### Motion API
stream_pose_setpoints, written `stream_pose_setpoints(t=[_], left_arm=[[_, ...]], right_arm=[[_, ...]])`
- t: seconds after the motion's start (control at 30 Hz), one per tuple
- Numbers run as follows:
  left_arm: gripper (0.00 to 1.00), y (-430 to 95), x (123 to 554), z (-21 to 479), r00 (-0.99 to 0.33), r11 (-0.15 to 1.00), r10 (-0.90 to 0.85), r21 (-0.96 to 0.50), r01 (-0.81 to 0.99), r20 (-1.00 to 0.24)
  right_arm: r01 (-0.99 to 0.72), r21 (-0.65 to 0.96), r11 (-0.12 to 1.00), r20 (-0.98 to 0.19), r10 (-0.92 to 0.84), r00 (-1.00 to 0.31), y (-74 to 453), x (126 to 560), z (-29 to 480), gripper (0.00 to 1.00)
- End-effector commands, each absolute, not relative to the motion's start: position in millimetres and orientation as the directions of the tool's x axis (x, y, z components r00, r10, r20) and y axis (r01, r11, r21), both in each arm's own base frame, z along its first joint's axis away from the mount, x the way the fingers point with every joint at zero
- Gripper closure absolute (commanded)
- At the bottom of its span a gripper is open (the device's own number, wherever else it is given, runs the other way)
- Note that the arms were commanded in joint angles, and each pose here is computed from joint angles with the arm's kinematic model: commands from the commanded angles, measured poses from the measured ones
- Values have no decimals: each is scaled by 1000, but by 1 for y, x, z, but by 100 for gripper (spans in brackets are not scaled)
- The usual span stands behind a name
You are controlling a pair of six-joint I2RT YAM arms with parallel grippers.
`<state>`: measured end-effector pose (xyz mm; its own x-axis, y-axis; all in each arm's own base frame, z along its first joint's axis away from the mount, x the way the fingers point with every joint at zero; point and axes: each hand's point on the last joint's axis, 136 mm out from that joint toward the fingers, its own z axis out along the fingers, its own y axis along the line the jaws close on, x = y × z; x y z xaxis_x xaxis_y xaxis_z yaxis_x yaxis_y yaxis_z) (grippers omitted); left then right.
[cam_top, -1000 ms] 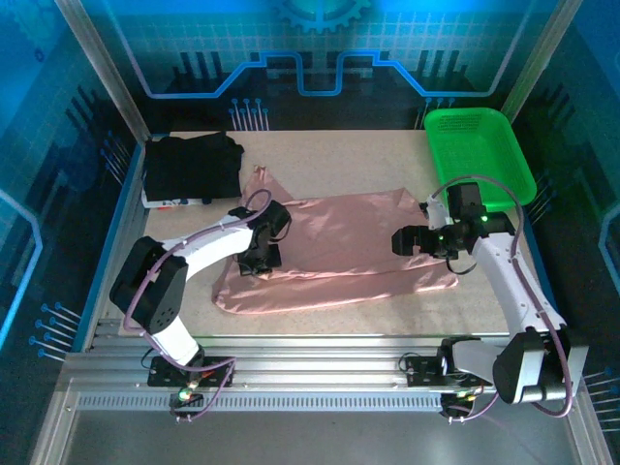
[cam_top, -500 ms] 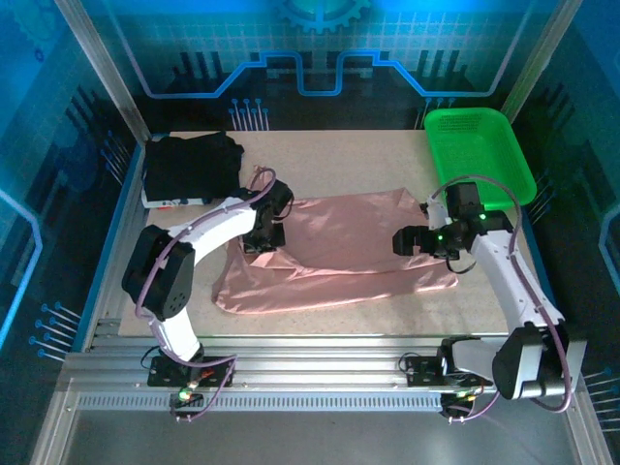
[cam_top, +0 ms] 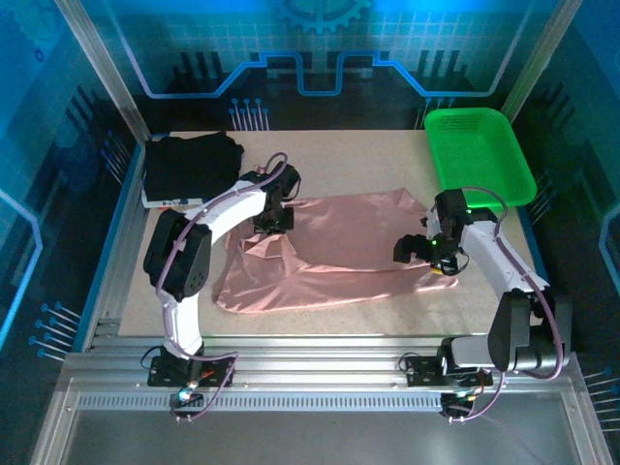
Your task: Fold and stack the t-shirts
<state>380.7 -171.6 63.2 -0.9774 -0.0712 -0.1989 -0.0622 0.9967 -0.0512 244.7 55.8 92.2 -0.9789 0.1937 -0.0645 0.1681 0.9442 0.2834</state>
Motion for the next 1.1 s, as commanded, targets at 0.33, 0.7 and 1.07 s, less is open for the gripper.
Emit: stream_pose_setpoints(t=[0.33,0.7,1.07], left_arm=[[86,-203,401,51,-961,984,166,-26,176,-219],[83,-211,431,67,-924,985,165,8,173,-346],[40,-202,392,145,-881,954,-219,-281,-104,-420]], right_arm=[[189,258,948,0,195,-981,59,241,86,3],[158,266,951,16,159,-987,70,248,83,3],[149,260,954,-24,161,-987,72,251,90,5]])
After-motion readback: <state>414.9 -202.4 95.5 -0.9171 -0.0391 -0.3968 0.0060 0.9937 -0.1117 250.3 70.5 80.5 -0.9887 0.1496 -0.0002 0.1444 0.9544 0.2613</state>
